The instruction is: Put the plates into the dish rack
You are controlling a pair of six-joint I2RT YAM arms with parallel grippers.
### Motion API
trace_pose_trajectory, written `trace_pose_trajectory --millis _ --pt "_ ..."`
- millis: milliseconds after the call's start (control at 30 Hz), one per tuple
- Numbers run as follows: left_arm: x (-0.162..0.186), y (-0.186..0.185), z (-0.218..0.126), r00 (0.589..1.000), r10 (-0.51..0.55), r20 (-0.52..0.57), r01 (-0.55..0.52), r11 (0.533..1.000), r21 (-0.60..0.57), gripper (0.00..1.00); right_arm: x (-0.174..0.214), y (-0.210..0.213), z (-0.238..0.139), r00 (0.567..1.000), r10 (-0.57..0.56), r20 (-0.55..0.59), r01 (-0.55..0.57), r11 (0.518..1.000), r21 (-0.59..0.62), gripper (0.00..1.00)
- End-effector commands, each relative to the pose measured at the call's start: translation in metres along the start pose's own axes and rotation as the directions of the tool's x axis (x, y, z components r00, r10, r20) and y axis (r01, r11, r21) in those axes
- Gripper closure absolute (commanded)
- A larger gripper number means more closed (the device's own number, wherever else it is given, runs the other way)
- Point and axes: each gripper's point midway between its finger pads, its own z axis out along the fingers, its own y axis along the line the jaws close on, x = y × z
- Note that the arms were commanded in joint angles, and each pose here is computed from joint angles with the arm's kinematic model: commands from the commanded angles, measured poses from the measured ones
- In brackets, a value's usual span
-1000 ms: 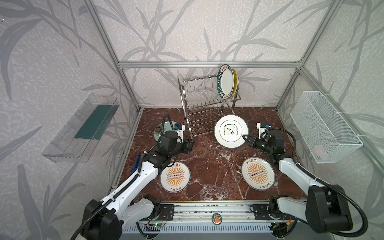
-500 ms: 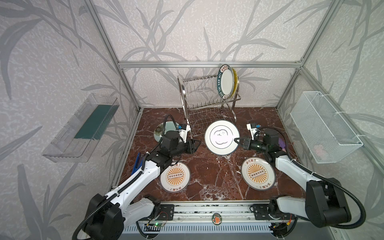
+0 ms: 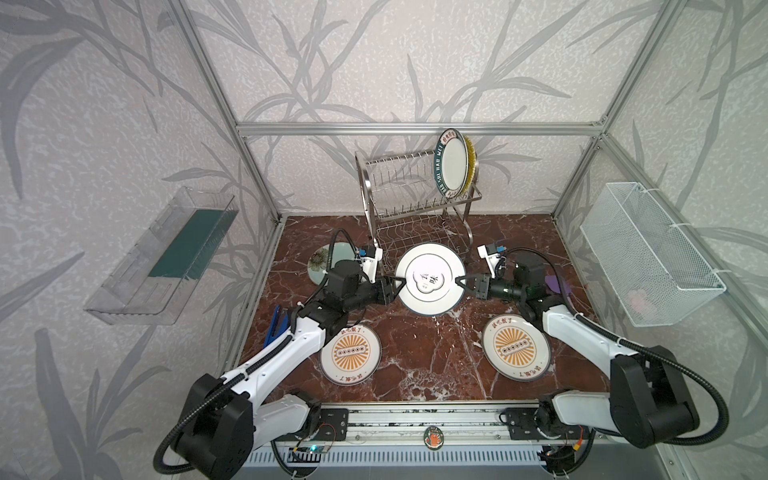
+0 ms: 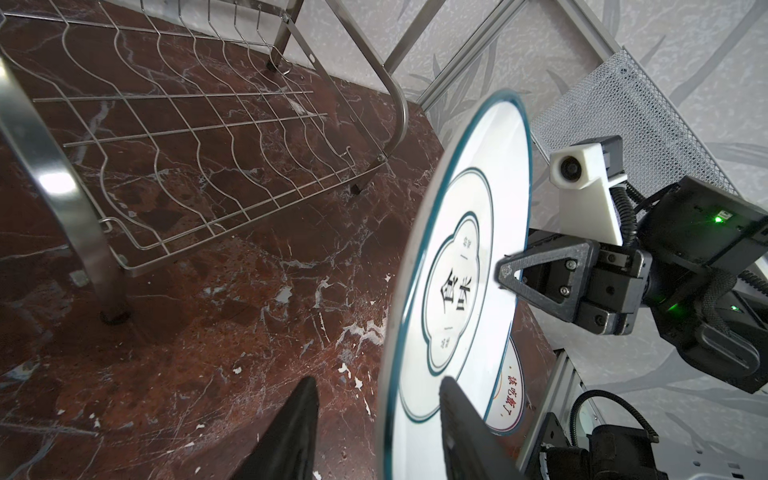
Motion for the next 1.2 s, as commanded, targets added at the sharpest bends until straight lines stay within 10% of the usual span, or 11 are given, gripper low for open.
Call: trace_pose_trajectory --millis 0,600,1167 --pt "-0.003 -0.005 0.002 1.0 -0.001 0.025 0.0 0.999 0.044 0.59 -0.02 0.028 0.001 0.996 -0.079 0.041 0.082 0.993 -0.085 1.0" --pt "-0.008 -0.002 -0.004 0.998 0.007 0.064 -0.008 1.0 0.017 1.0 -0.024 0.034 0.011 0.996 -0.079 0.05 0.083 0.992 -0.099 1.0" --pt "-0.035 -0.005 -0.008 0.967 -0.122 0.223 0.11 0.992 0.065 1.0 -0.033 0.039 0.009 0.991 -0.079 0.111 0.089 0.992 -0.089 0.94"
